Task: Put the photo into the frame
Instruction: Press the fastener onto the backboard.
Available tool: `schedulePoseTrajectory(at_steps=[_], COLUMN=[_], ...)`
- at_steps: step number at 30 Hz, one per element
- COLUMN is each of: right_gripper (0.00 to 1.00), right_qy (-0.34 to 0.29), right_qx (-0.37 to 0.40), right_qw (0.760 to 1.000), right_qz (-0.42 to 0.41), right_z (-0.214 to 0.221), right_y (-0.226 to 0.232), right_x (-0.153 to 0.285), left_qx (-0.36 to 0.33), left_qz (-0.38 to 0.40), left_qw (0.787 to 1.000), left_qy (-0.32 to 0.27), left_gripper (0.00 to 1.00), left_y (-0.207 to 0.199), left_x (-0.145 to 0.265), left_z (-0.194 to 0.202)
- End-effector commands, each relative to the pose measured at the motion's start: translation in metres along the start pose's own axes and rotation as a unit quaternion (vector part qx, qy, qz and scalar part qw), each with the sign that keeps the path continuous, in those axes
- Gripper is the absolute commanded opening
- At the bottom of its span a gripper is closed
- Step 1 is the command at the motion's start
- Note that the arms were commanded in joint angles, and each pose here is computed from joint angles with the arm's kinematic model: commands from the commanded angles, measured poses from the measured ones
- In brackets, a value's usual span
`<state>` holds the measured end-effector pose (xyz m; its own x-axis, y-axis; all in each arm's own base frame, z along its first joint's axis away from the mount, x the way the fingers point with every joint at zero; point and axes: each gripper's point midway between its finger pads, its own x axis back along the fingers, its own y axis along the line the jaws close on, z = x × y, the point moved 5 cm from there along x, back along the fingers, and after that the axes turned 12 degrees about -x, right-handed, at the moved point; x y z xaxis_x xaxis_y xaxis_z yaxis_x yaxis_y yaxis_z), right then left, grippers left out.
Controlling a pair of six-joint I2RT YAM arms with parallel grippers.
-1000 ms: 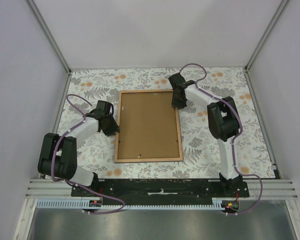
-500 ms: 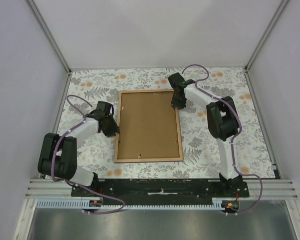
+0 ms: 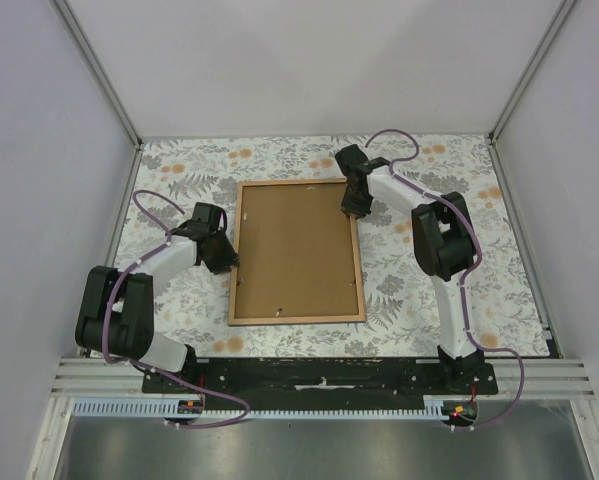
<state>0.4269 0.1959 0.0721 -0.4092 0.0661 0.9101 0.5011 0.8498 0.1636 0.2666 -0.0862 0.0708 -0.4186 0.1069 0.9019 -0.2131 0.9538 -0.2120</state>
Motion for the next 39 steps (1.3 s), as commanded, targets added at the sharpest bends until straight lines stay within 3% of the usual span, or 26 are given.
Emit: schedulePoseTrajectory(at_steps=[1,9,22,39], right_gripper=[0.25,0.08,0.07,0.04], right_qy=[-0.016,-0.015,-0.034,-0.004], right_qx=[0.008,0.041,0.106,0.122], right_qw=[0.999,0.999,0.994,0.992], right_qz=[0.044,0.028,0.021,-0.016], right_z=[0.004,0.003,-0.004,0.001], right_y=[-0.015,-0.013,-0.037,-0.05], right_x=[-0.025,-0.022,-0.008,-0.008], left_qx=[-0.008,-0.009,-0.073,-0.168], left_qz=[0.011,0.024,0.046,-0.003], left_qw=[1.0,1.0,0.996,0.986], left_qy=[0.001,0.001,-0.027,0.02], left_gripper=[0.36,0.39,0.6,0.61], left_y=[-0.001,-0.005,-0.015,-0.018], left_x=[0.001,0.004,0.04,0.026], left_z=[0.002,0.001,-0.008,0.022])
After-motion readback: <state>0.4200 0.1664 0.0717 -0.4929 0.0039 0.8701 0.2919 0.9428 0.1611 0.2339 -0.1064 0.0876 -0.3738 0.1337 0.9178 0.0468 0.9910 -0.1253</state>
